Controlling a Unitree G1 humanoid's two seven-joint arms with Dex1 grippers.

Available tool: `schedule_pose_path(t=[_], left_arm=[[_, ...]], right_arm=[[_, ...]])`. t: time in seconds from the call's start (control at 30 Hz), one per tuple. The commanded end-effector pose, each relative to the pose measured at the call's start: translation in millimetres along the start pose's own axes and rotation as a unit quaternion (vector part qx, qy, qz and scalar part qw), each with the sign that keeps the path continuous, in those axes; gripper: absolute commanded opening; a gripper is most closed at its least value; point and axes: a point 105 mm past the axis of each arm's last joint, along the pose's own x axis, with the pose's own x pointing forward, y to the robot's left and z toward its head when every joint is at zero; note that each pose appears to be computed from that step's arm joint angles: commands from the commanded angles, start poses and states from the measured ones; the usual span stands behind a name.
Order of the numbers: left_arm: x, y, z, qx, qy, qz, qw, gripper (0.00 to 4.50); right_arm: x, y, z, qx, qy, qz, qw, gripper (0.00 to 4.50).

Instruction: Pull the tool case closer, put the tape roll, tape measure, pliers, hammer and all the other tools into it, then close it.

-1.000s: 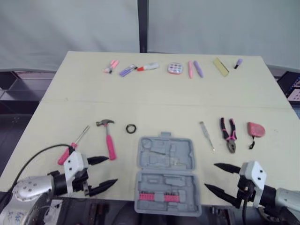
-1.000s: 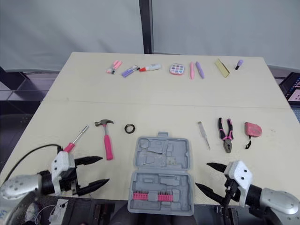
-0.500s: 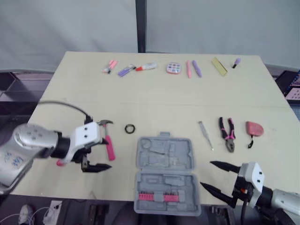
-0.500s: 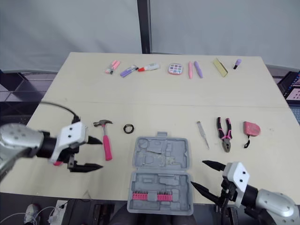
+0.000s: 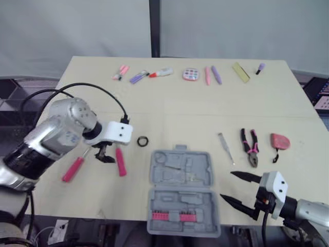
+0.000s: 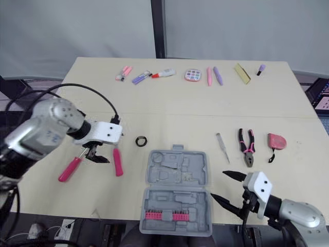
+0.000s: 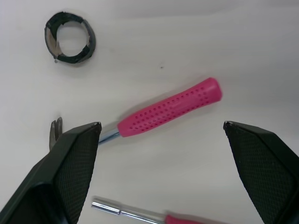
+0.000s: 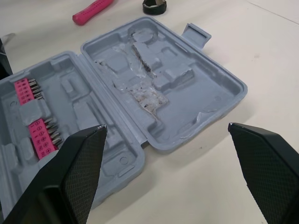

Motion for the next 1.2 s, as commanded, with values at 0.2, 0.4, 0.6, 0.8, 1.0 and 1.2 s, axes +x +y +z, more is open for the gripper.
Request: schedule_pose_path(t=[0.2,0.4,0.6,0.8,1.0,1.2], left_arm=[[10,18,9,0.008,0.013,0.02,1.0,4.5],[21,26,26,0.018,0.001,0.021,1.0,4.5],[27,35,35,0.033,-0.004,0.026,0.999,4.5],[36,40,38,0.039,-0.003,0.022,0.999,4.5],[45,43,40,0.037,-0.007,0.016,0.999,4.5],[53,45,41,0.034,-0.009,0.012,0.999,4.5]], right_arm=[[-8,-2,7,-0.01,0.007,0.012,1.0,4.4],[-15,-6,11,-0.011,0.016,0.012,1.0,4.4],[-26,-13,6,-0.012,0.031,-0.005,0.999,4.4],[-37,-16,4,-0.01,0.04,-0.024,0.999,4.4],[-42,-14,3,-0.008,0.044,-0.032,0.999,4.4],[-44,-13,4,-0.008,0.045,-0.033,0.998,4.4]])
